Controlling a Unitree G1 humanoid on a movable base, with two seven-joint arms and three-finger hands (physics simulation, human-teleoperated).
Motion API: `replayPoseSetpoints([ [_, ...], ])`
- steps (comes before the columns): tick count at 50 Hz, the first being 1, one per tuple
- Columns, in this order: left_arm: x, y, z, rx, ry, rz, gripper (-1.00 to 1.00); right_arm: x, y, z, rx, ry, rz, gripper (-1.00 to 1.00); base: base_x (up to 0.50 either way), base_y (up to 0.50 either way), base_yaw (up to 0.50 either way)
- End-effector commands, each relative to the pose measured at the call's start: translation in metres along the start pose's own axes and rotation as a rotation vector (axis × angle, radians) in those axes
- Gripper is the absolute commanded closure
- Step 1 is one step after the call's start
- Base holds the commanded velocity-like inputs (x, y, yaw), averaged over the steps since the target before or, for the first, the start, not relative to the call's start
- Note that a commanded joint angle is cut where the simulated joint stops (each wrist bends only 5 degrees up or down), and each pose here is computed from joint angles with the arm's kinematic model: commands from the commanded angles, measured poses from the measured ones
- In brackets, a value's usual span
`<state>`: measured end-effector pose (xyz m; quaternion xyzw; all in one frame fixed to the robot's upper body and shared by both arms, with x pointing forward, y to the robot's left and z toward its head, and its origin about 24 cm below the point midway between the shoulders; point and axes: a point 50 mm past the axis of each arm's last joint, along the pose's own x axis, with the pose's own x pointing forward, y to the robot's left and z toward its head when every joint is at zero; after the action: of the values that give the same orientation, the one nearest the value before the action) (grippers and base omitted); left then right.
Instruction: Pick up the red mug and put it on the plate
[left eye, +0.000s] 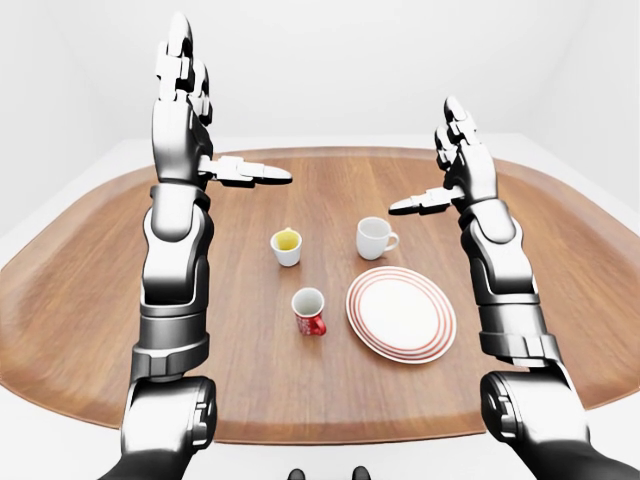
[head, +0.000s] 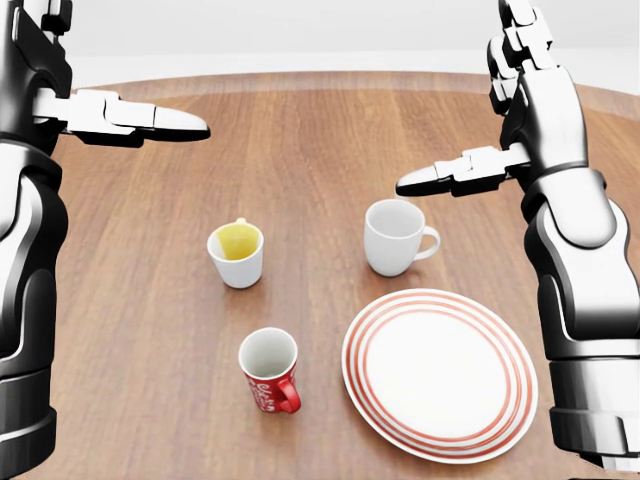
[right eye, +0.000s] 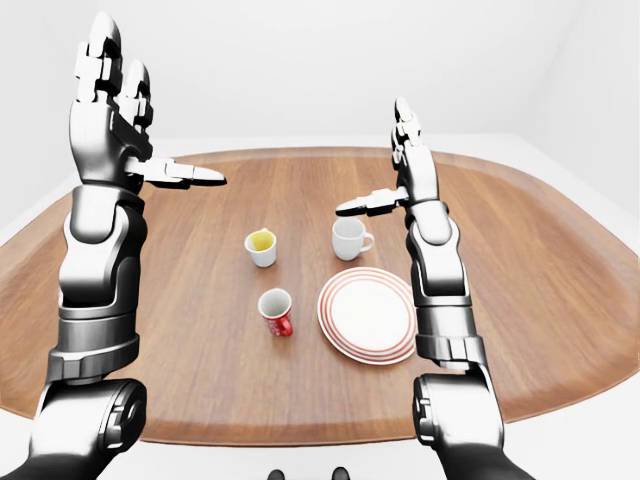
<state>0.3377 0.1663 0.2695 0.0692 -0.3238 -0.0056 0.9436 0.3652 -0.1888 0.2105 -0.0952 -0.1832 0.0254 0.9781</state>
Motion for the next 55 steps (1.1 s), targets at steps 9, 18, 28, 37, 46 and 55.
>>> replayPoseSetpoints([
  [9,0.001,0.001,-0.001,0.004,0.006,0.001,-1.0,-0.002,0.0,-0.006,-0.004,0.023,0.008,-1.0,0.27,0.0,0.0],
  [18,0.0,0.001,0.002,0.006,-0.01,0.001,-1.0,-0.002,0.002,-0.007,-0.008,0.027,0.014,-1.0,0.27,0.0,0.0],
  [28,-0.002,0.006,0.005,0.007,-0.022,0.011,-1.0,-0.001,0.005,-0.005,-0.022,0.02,0.04,-1.0,0.24,0.0,0.0],
  [37,-0.006,0.014,0.002,0.018,-0.01,0.023,-1.0,0.005,0.02,0.004,-0.137,0.007,0.163,-1.0,0.0,0.0,0.0],
  [46,-0.008,0.02,-0.001,0.024,0.007,0.033,-1.0,0.018,0.033,0.005,-0.34,0.061,0.288,-1.0,0.0,0.0,0.0],
  [55,-0.007,0.021,-0.001,0.022,0.006,0.037,-1.0,0.025,0.048,-0.005,-0.498,0.157,0.4,-1.0,0.0,0.0,0.0],
])
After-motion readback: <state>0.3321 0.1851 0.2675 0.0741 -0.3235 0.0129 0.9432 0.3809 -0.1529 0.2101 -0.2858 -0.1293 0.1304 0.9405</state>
